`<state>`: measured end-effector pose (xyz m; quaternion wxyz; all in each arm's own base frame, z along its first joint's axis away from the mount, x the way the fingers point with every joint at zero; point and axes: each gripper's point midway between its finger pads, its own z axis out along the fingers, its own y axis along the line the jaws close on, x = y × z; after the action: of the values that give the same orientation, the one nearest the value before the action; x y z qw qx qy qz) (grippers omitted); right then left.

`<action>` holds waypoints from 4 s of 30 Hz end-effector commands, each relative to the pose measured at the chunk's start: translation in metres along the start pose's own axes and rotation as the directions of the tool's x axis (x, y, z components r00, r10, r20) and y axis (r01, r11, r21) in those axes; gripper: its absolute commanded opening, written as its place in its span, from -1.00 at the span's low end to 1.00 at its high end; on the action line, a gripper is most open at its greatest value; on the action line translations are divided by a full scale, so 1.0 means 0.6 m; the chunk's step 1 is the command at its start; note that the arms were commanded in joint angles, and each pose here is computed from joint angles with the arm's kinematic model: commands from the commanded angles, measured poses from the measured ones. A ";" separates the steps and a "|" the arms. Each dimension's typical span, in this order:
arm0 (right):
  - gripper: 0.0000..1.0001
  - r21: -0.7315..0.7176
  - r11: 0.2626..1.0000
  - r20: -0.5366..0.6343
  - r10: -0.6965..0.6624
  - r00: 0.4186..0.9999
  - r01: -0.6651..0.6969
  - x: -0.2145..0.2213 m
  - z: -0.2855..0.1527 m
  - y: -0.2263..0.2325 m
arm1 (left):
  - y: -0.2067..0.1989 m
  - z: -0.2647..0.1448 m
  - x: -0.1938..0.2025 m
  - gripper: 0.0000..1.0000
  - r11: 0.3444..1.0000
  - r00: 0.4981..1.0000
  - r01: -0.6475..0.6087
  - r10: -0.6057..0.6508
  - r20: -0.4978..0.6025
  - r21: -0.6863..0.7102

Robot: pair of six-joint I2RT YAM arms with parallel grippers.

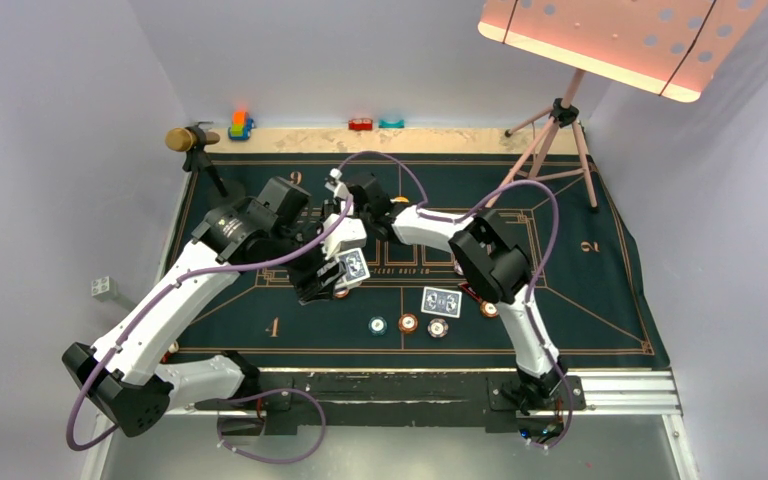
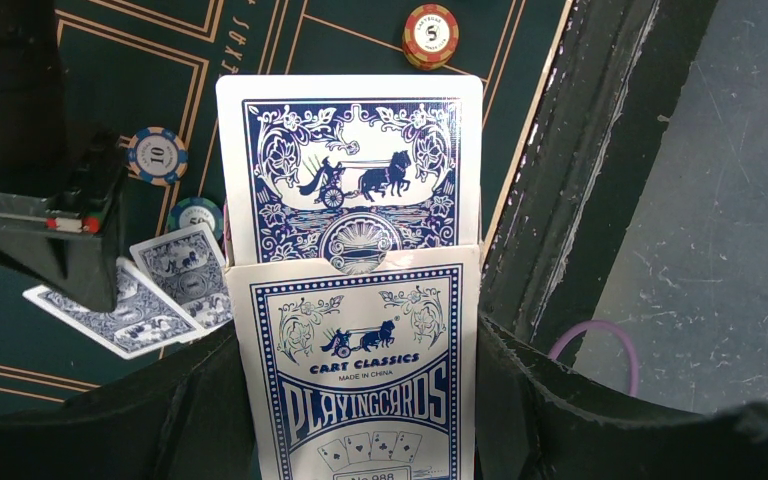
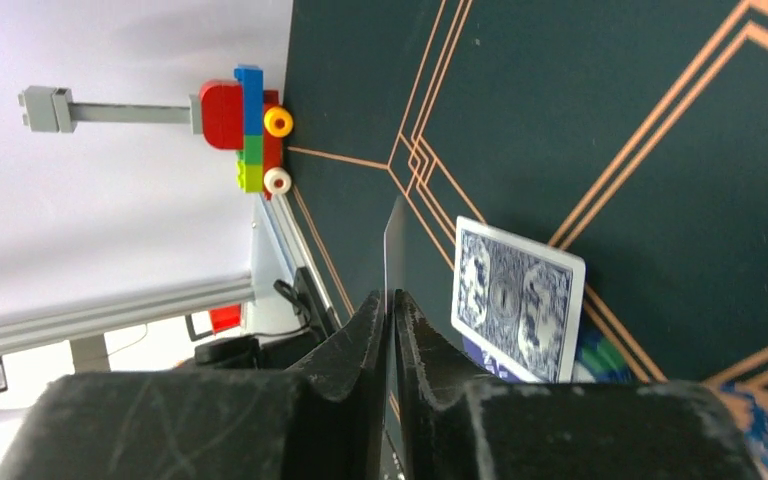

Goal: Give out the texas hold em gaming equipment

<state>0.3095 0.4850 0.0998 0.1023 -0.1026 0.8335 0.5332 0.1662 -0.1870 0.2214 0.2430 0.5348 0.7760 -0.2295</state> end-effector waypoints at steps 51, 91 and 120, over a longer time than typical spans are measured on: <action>0.97 -0.265 0.946 0.151 -0.148 0.977 0.185 0.088 -0.286 0.222 | 0.012 -0.001 -0.022 -1.00 1.000 0.999 -0.005 0.006 0.031 -0.020; -0.16 -0.190 0.976 0.142 -0.076 0.987 0.103 0.108 -0.308 0.143 | 0.005 -0.014 -0.031 -1.00 1.000 0.998 -0.011 0.013 0.068 -0.024; -1.00 0.176 0.984 0.388 -0.096 0.917 0.028 -0.217 -0.311 -0.056 | -0.001 -0.018 -0.016 -1.00 0.999 0.998 -0.011 0.013 0.063 -0.033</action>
<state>0.3824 0.3090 0.2250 0.2709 -0.0286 0.7983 0.5371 0.1678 -0.1855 0.2251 0.2552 0.5341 0.7744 -0.2235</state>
